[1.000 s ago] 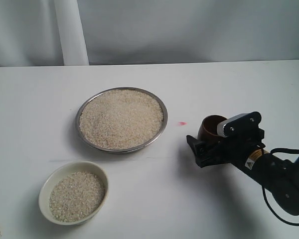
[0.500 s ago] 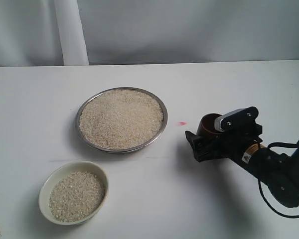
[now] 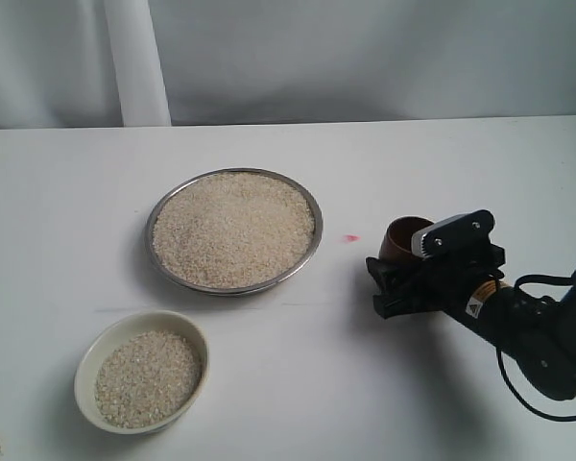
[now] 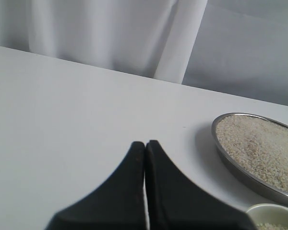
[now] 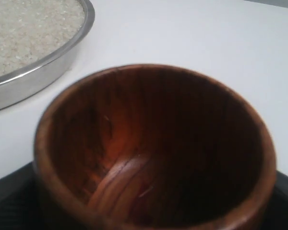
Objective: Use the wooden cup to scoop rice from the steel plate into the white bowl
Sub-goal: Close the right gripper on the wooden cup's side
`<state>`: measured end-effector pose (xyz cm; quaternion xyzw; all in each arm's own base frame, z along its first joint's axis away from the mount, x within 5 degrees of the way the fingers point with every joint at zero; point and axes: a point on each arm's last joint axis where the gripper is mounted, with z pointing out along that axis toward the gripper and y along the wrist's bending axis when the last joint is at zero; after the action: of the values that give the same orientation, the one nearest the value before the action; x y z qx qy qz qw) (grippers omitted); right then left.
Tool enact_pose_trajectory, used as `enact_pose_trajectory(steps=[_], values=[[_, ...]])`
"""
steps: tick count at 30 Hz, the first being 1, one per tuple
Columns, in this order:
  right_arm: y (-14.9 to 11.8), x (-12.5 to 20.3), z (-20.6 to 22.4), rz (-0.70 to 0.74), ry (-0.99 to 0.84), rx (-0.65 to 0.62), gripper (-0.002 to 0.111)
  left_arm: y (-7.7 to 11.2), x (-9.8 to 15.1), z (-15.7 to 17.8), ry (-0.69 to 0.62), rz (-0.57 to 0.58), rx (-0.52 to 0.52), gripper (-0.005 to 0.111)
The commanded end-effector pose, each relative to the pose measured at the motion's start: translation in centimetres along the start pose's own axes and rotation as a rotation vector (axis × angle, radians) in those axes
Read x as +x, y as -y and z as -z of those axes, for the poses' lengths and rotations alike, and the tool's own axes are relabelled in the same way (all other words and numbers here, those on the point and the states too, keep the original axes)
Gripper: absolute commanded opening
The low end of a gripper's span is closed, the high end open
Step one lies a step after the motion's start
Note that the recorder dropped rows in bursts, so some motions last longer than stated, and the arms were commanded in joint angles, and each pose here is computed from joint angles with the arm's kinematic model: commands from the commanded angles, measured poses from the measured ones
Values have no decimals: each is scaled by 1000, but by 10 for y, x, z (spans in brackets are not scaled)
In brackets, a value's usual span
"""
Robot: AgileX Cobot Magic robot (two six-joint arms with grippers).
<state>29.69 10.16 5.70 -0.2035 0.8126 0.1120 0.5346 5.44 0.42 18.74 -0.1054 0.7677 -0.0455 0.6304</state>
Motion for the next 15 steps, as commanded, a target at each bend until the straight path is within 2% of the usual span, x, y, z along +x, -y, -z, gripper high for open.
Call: enact_pose_trajectory(steps=[1, 5, 8, 15], values=[[4, 0, 0, -7, -1, 17, 47, 0, 0, 0, 3, 6, 6, 0], [6, 1, 0, -18, -4, 37, 28, 0, 0, 0, 3, 6, 6, 0], [6, 1, 0, -22, -4, 43, 20, 0, 0, 0, 3, 6, 6, 0], [6, 1, 0, -22, -4, 43, 18, 0, 0, 0, 3, 6, 6, 0]])
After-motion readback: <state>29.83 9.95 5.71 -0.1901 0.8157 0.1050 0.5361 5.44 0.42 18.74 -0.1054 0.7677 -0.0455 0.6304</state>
